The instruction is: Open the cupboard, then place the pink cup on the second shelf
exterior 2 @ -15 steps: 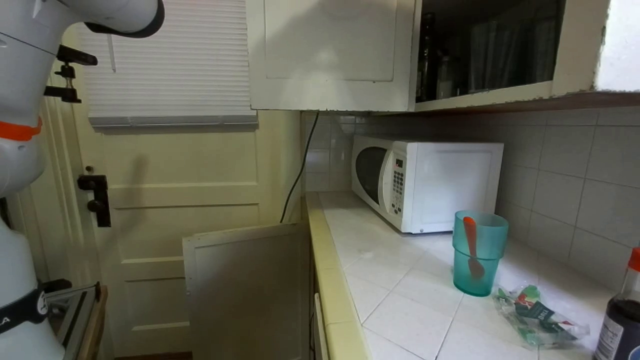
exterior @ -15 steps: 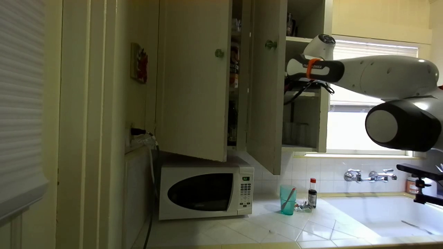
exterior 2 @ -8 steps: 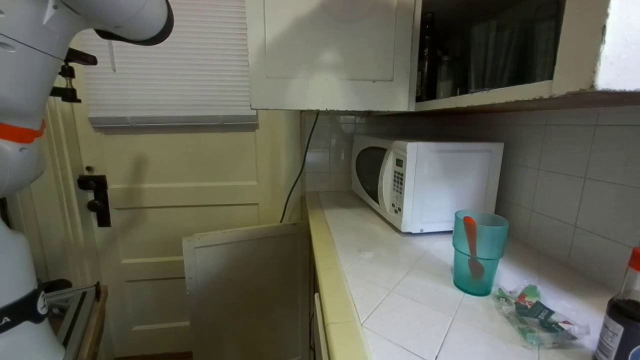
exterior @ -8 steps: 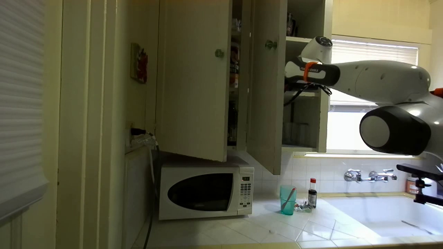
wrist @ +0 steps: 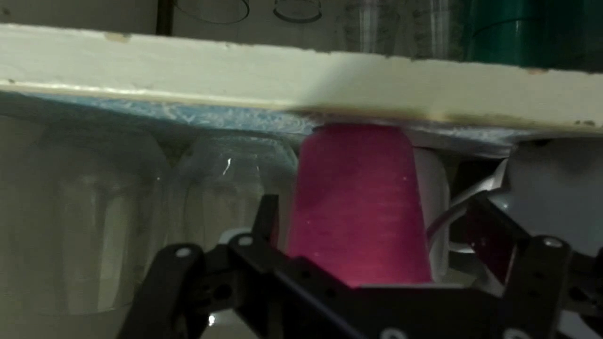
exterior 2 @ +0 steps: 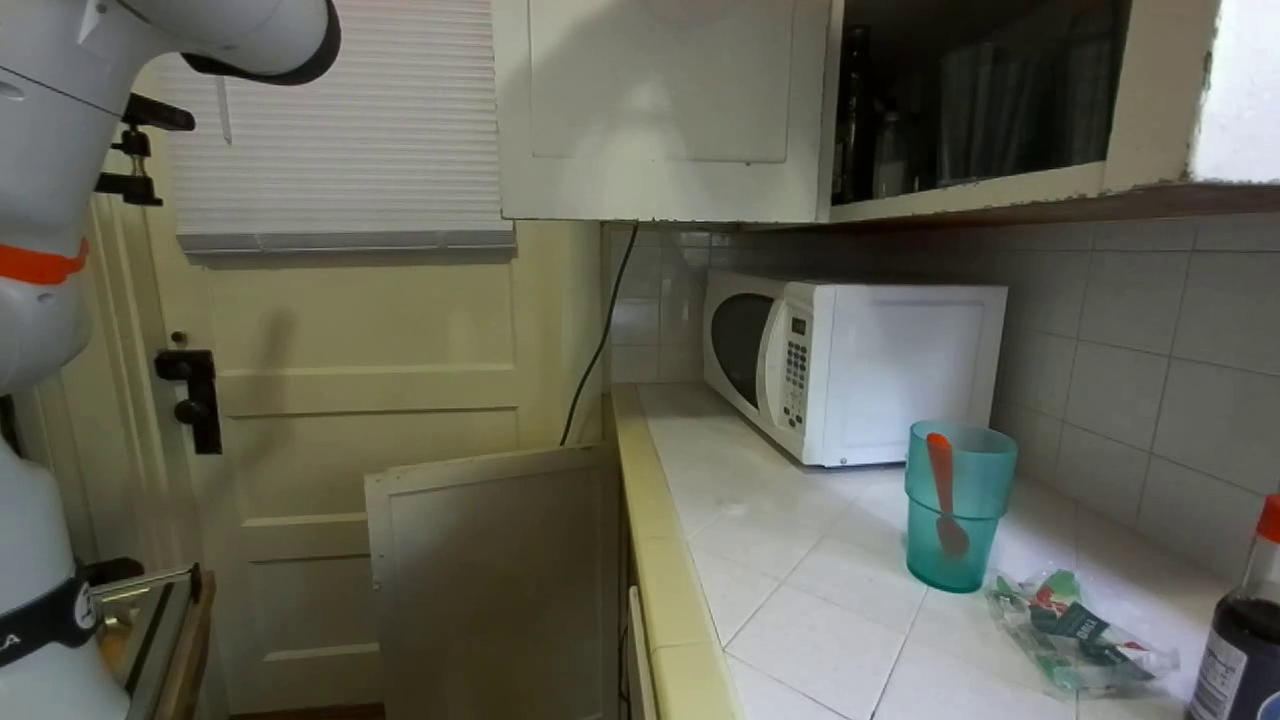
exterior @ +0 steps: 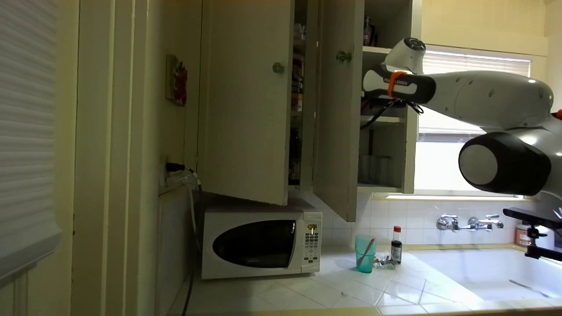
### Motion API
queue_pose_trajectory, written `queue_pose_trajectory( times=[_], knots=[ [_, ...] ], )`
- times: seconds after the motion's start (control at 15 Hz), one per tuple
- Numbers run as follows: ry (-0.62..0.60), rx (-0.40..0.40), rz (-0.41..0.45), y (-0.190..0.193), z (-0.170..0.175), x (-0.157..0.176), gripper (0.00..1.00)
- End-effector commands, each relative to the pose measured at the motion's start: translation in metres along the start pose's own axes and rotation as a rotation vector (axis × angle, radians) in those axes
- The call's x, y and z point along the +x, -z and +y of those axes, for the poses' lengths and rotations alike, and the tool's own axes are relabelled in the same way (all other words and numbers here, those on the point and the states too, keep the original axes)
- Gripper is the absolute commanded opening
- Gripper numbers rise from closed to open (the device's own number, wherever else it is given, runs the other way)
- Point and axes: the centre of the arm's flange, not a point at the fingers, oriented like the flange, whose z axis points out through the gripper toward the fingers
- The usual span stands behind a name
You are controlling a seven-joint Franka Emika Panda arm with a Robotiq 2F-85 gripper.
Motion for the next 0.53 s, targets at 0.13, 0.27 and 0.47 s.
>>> queue_pose_trajectory(
  times=[0.13, 0.27, 0.47],
  knots=[
    [0.062, -0.016, -0.089, 0.039, 0.014, 0.006, 1.0],
    [0.101, -0.018, -0.118, 0.055, 0.019, 0.004, 1.0],
    [0.2, -0.041, -0.158, 0.084, 0.032, 0.0, 1.0]
  ],
)
